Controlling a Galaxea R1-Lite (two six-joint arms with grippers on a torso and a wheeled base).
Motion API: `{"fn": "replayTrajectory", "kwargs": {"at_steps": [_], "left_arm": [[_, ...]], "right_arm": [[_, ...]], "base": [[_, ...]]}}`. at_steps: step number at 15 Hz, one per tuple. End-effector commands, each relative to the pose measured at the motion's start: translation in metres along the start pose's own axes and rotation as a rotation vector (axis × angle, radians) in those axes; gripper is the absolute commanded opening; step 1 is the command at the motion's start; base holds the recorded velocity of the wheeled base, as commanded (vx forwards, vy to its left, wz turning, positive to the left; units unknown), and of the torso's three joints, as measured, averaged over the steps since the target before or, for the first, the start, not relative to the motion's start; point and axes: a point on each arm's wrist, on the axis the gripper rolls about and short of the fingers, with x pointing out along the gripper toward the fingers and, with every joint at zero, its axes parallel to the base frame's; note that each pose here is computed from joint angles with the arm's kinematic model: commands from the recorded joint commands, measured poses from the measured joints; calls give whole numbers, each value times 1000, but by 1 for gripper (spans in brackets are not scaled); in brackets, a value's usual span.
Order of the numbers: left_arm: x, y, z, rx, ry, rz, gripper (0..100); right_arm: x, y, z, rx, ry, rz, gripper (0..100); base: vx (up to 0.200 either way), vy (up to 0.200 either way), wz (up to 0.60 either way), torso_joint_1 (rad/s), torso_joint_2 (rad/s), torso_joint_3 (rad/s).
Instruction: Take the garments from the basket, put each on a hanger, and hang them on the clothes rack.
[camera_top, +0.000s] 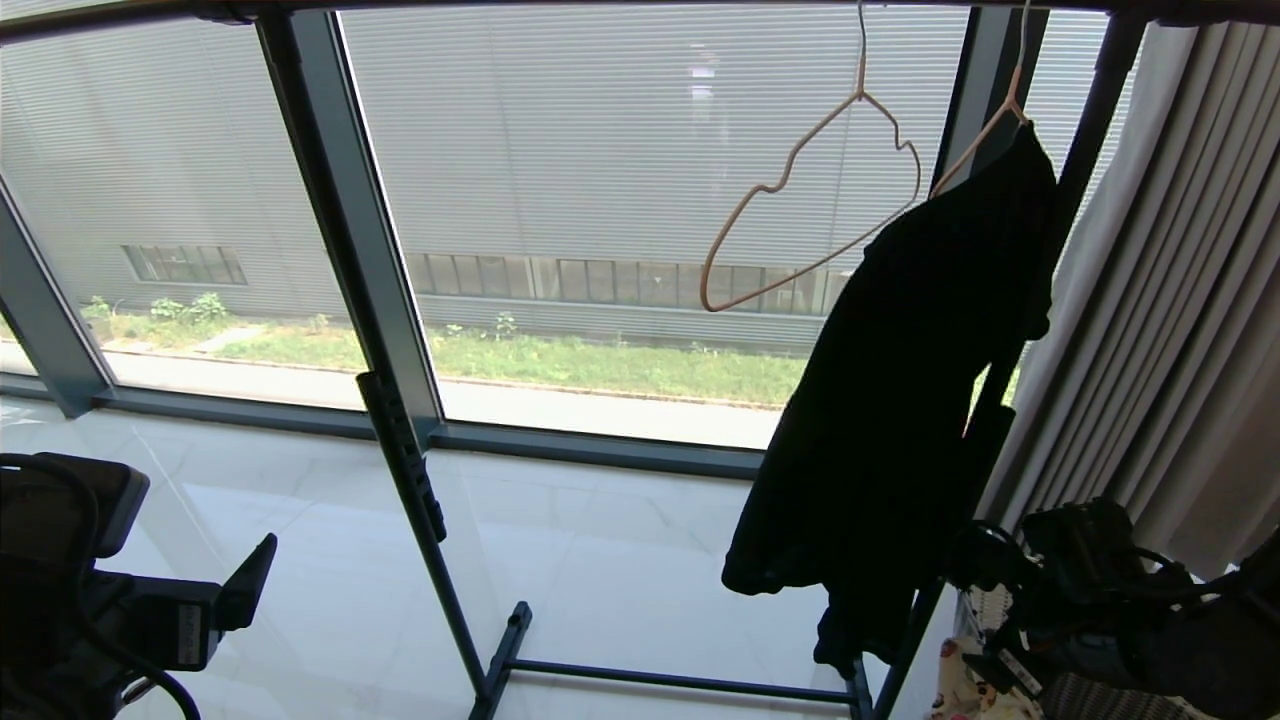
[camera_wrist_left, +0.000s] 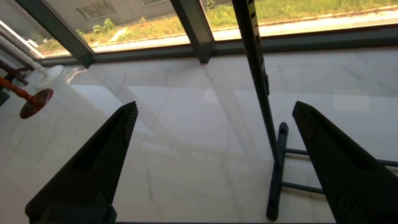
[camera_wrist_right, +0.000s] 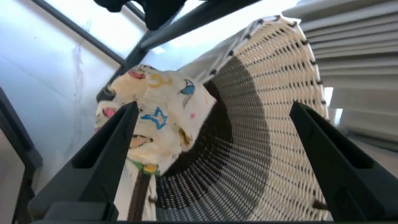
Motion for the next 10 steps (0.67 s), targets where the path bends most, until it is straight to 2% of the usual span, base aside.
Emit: {"fn": "replayTrajectory", "kwargs": {"at_steps": [1, 5, 8, 10], "left_arm": [[1, -1, -1, 2, 4, -1, 100], [4, -3, -1, 10, 20, -11, 100], [4, -3, -1, 9, 20, -11, 100], [4, -3, -1, 10, 20, -11, 100]], "right_arm": [[19, 10, -3, -23, 53, 34, 100], [28, 9, 2, -25, 53, 23, 100], [31, 20, 12, -60, 28, 39, 100], [34, 23, 10, -67, 44, 44, 100]], "base": [[0, 0, 0, 0, 0, 0], [0, 0, 0, 0, 0, 0], [0, 0, 0, 0, 0, 0], [0, 0, 0, 0, 0, 0]]}}
